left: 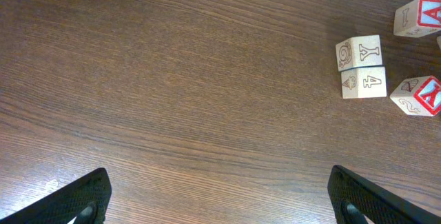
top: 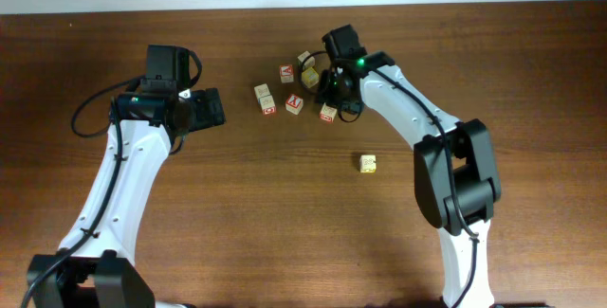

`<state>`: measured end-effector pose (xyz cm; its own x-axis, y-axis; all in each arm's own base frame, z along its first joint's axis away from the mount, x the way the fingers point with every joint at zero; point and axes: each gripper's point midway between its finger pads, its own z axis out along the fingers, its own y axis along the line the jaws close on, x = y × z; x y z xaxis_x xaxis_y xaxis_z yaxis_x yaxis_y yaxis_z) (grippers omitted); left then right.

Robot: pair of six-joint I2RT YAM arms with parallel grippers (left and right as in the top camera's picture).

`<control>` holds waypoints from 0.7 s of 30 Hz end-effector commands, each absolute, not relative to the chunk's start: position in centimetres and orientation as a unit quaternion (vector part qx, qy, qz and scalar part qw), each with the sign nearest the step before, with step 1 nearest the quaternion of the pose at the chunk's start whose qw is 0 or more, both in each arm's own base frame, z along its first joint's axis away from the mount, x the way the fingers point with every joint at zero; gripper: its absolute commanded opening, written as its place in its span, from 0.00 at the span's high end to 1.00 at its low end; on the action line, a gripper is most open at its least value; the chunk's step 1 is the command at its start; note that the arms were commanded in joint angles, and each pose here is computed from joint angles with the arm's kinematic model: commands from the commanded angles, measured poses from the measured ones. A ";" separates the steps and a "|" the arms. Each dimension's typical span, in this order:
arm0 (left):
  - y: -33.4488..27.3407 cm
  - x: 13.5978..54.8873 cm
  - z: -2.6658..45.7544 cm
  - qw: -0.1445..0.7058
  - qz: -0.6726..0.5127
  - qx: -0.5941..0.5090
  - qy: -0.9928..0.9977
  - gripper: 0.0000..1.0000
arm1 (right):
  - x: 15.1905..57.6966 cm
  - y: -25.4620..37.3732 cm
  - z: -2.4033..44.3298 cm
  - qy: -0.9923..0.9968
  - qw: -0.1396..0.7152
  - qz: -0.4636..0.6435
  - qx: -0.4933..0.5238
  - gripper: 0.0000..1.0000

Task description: Rotate 5 blocks

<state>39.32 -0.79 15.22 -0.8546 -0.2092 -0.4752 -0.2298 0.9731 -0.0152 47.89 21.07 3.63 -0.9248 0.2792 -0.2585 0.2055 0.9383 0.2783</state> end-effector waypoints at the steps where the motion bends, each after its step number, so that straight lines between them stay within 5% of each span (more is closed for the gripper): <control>1: -0.4 39.9 15.9 0.255 0.025 -0.123 0.959 0.01 | 47.7 20.9 1.9 0.976 0.140 0.106 0.131 0.48; 9: -0.4 39.9 15.9 0.255 0.025 -0.123 0.959 0.01 | 46.8 21.3 1.7 0.979 0.128 0.100 0.125 0.68; 21: 1.2 39.6 16.1 0.258 0.071 -0.133 0.954 0.01 | 42.5 21.4 1.0 0.989 0.035 0.102 0.097 0.71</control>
